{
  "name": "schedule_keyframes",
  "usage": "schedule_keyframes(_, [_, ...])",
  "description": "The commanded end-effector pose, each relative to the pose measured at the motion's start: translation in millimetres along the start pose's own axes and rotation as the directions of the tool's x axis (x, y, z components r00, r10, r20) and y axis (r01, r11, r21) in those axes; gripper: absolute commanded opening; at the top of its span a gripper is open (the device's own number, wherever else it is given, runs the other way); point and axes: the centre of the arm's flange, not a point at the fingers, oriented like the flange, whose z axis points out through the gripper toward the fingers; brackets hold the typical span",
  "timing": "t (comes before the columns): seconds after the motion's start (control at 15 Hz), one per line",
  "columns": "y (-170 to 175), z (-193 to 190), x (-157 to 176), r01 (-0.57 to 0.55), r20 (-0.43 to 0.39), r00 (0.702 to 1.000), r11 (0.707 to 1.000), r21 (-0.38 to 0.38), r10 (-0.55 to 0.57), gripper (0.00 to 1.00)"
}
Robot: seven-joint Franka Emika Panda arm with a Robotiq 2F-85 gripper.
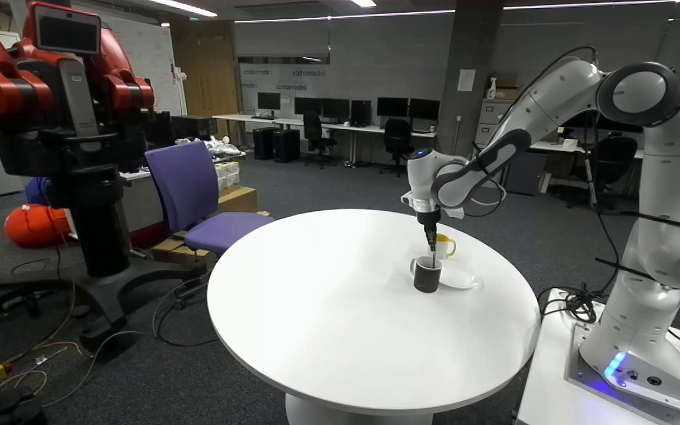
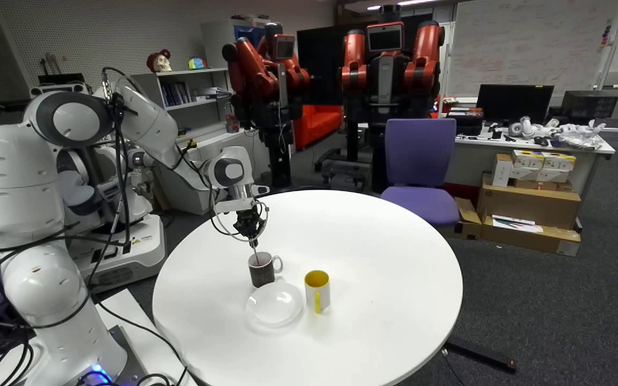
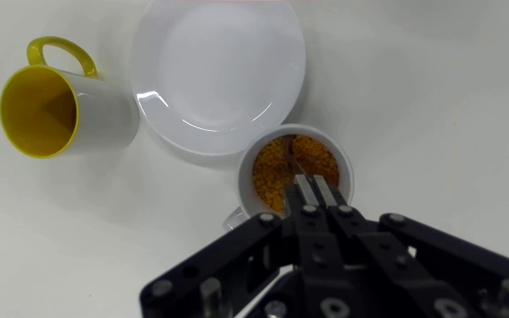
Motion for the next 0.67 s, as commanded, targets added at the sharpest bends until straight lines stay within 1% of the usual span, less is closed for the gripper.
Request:
schedule_keyframes(0.0, [-3.0,-4.6,-4.6,0.023,-0.006,1.000,1.000,0.012,-0.023,0.00])
schedule_keyframes(0.4, [7.5,-5.9,0.5,0.002,-0.021,1.000,1.000,0.002,-0.002,0.00])
schedule_keyframes(0.6, [15.5,-2.6,-2.5,-0.016,-0.008,1.000,1.000,-0.010,0.016,0.00])
